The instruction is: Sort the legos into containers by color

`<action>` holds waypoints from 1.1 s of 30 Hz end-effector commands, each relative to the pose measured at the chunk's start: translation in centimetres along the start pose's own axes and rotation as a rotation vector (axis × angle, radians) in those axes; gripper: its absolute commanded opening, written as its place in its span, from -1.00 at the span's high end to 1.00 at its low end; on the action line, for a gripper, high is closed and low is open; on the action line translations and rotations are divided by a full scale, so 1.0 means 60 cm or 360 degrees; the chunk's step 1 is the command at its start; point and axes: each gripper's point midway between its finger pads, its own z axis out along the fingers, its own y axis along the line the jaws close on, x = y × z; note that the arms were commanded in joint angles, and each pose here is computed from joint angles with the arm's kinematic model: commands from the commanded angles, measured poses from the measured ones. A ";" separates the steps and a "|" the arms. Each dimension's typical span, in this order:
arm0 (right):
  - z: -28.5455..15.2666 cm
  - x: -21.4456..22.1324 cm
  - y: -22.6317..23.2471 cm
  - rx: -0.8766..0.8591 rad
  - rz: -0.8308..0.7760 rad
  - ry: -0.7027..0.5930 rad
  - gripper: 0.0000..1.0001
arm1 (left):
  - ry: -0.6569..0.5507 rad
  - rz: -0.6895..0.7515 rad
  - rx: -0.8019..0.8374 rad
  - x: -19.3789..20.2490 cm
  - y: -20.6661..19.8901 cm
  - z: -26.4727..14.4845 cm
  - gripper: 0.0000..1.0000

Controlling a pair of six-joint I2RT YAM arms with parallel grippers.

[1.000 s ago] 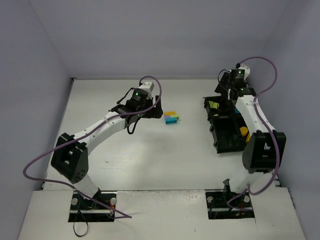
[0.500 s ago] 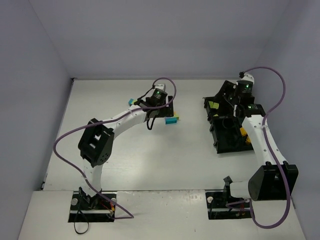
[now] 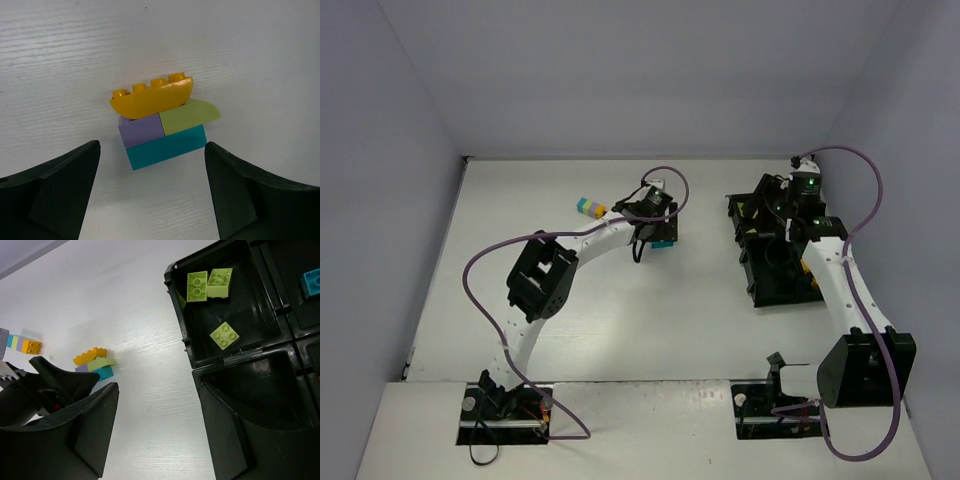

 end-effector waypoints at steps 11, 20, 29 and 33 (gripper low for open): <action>0.003 0.001 0.024 -0.0120 0.0008 0.0002 -0.25 | -0.0160 0.0006 -0.0007 -0.044 -0.036 -0.031 -0.58; 0.006 0.008 0.023 -0.0124 0.0016 0.0023 -0.25 | -0.0174 -0.0015 -0.0099 -0.051 -0.033 -0.020 -0.58; 0.005 0.013 0.020 -0.0119 0.0014 0.0028 -0.25 | -0.0127 -0.0048 -0.0139 -0.037 -0.034 -0.017 -0.58; 0.005 0.012 0.020 -0.0117 0.0009 0.0027 -0.25 | -0.0096 -0.0029 -0.0168 -0.024 -0.032 -0.013 -0.58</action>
